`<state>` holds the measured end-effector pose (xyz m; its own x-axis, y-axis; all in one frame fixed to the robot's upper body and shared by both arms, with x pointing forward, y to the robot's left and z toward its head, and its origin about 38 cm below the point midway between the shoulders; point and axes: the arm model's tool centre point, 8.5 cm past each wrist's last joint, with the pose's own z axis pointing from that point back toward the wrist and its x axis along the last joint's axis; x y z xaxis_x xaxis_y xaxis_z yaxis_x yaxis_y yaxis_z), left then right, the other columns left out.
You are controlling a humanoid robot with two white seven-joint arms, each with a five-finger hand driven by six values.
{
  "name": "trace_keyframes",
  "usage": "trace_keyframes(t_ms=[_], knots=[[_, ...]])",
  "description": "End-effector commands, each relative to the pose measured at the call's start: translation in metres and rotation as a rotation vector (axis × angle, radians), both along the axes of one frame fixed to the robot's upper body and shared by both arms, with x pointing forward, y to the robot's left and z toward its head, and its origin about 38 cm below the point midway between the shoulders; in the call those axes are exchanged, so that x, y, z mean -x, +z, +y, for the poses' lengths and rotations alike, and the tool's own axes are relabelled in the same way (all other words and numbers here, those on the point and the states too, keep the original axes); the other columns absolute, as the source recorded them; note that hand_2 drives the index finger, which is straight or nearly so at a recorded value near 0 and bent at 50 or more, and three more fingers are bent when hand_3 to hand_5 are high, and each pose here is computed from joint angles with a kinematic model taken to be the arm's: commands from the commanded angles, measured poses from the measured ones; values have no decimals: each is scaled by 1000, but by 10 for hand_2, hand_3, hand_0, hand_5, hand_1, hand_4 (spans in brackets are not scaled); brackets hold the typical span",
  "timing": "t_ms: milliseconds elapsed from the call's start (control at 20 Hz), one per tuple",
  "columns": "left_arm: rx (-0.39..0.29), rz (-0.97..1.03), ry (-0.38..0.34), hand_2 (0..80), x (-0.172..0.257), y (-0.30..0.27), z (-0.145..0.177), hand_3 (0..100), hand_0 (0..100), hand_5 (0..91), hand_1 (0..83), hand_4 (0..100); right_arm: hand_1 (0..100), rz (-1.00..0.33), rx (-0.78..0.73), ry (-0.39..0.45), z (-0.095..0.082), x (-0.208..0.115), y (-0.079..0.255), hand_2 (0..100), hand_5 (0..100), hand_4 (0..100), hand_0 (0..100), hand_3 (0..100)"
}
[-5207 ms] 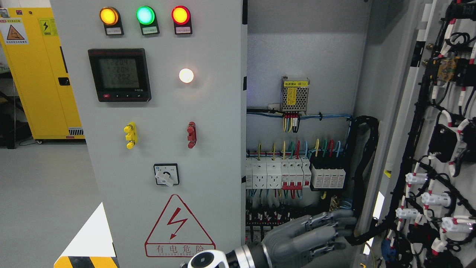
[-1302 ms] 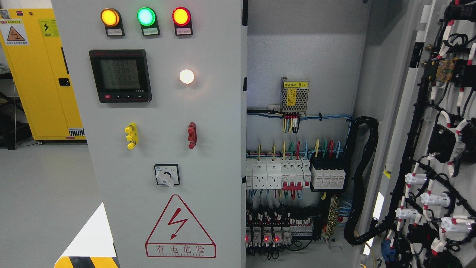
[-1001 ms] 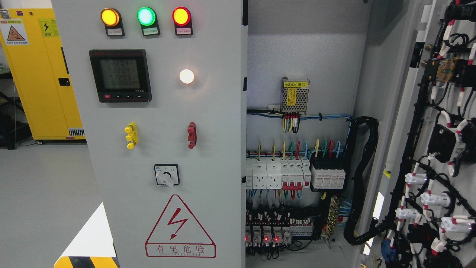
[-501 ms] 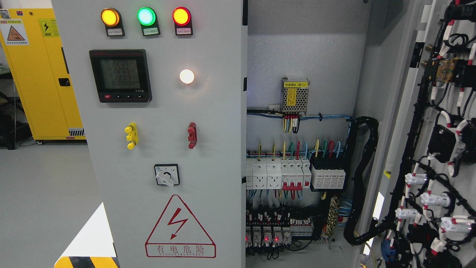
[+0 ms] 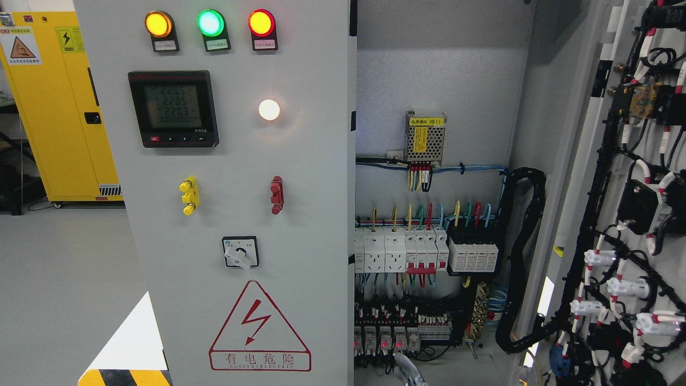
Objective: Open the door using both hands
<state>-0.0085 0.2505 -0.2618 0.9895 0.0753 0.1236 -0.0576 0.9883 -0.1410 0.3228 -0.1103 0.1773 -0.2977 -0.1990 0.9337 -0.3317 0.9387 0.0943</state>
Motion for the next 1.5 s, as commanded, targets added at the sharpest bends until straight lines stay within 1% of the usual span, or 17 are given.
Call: trace_keyframes(t_ms=[0, 100, 250, 350, 401, 451, 551, 601, 701, 751, 851, 951, 1051, 1202, 1452], knots=[[-28, -2, -3, 0, -2, 1, 18, 0, 120, 0, 556, 0, 500, -161, 20, -11, -9, -32, 67, 40, 0, 0, 0, 0], [-27, -2, -3, 0, -2, 1, 17, 0, 120, 0, 556, 0, 500, -176, 42, -10, -8, -47, 74, 40, 0, 0, 0, 0], [-30, -2, -3, 0, -2, 1, 19, 0, 120, 0, 556, 0, 500, -155, 83, -15, -6, -77, 76, 40, 0, 0, 0, 0], [-30, -2, -3, 0, -2, 1, 19, 0, 120, 0, 556, 0, 500, -152, 96, -32, -11, -94, 81, 40, 0, 0, 0, 0], [-30, -2, -3, 0, -2, 1, 19, 0, 120, 0, 556, 0, 500, -150, 101, -32, -11, -102, 83, 40, 0, 0, 0, 0], [-28, -2, -3, 0, -2, 1, 18, 0, 120, 0, 556, 0, 500, -148, 111, -23, -9, -107, 84, 40, 0, 0, 0, 0], [-28, -2, -3, 0, -2, 1, 18, 0, 120, 0, 556, 0, 500, -147, 151, 45, -2, -117, 84, 40, 0, 0, 0, 0], [-28, -4, -3, 0, -2, 1, 18, 0, 120, 0, 556, 0, 500, -148, 168, 83, 1, -120, 84, 40, 0, 0, 0, 0], [-28, -5, -3, 0, -3, 1, 18, 0, 120, 0, 556, 0, 500, -147, 176, 97, -1, -124, 85, 40, 0, 0, 0, 0], [-28, -7, -3, 0, -5, 1, 18, 0, 120, 0, 556, 0, 500, -143, 175, 95, -2, -126, 85, 40, 0, 0, 0, 0], [-28, -7, -3, 0, -5, 1, 18, 0, 120, 0, 556, 0, 500, -129, 171, 73, -10, -134, 84, 40, 0, 0, 0, 0], [-28, -8, -3, 0, -6, 1, 18, 0, 120, 0, 556, 0, 500, -107, 177, 66, -11, -143, 85, 40, 0, 0, 0, 0], [-28, -8, -3, 0, -6, 1, 18, 0, 120, 0, 556, 0, 500, -101, 176, 51, -17, -147, 88, 40, 0, 0, 0, 0], [-28, -7, -3, 0, -5, 1, 18, 0, 120, 0, 556, 0, 500, -104, 177, 43, -19, -154, 94, 40, 0, 0, 0, 0], [-30, -7, -3, 0, -5, 1, 19, 0, 120, 0, 556, 0, 500, -80, 182, 43, -20, -158, 93, 40, 0, 0, 0, 0]])
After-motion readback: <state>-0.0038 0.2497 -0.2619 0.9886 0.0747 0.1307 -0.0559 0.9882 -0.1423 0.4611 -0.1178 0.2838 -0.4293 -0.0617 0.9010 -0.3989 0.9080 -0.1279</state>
